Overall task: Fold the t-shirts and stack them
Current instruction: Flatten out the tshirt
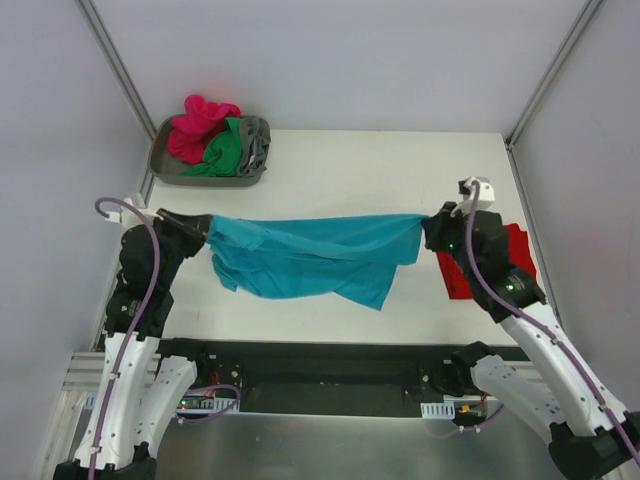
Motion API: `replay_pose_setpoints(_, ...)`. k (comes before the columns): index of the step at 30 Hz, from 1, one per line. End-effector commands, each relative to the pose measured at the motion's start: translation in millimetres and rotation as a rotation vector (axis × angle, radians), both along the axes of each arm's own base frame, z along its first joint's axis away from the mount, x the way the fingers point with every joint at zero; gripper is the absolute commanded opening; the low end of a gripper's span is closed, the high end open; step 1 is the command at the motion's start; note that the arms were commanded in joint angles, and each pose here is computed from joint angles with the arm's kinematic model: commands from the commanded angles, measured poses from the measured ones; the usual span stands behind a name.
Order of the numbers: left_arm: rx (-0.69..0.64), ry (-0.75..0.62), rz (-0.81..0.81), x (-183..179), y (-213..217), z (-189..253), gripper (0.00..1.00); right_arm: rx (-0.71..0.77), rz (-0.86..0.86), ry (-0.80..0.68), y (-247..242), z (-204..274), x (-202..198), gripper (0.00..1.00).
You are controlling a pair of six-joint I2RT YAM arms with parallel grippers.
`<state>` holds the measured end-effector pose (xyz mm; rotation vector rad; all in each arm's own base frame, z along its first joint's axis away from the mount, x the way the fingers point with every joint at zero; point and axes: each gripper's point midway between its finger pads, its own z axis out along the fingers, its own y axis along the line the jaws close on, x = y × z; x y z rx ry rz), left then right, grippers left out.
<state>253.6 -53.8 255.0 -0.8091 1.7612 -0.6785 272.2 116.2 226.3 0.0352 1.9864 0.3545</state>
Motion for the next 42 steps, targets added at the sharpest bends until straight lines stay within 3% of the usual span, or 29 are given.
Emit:
replay_pose_setpoints(1, 0.015, -0.309, 0.002, -3, 3, 115, 0.0, 0.031, 0.012, -0.251, -12, 104, -12, 0.0)
replay_pose_setpoints(7, 0.042, -0.54, 0.013, -40, 9, 216, 0.0, 0.099, 0.086, -0.482, -25, 217, -62, 0.0)
replay_pose_setpoints(13, 0.077, -0.732, 0.011, -91, 13, 285, 0.0, 0.228, 0.194, -0.658, -32, 289, -126, 0.01)
replay_pose_setpoints(18, 0.096, -0.85, 0.018, -129, 17, 321, 0.0, 0.302, 0.287, -0.689, -30, 314, -162, 0.0)
replay_pose_setpoints(25, 0.143, -0.899, -0.029, -128, 8, 357, 0.0, 0.318, 0.256, -0.709, -36, 323, -164, 0.0)
replay_pose_setpoints(30, 0.165, -0.791, -0.04, -65, 3, 348, 0.0, 0.215, 0.038, -0.609, -51, 299, -105, 0.0)
replay_pose_setpoints(34, 0.226, -0.591, -0.048, 33, -2, 298, 0.0, 0.015, -0.12, -0.43, -48, 246, -24, 0.01)
replay_pose_setpoints(38, 0.321, -0.375, -0.142, 149, -19, 202, 0.0, -0.124, -0.26, -0.231, -57, 163, 61, 0.0)
replay_pose_setpoints(42, 0.354, -0.129, -0.28, 241, -40, 74, 0.0, -0.032, -0.222, -0.044, -51, 64, 137, 0.0)
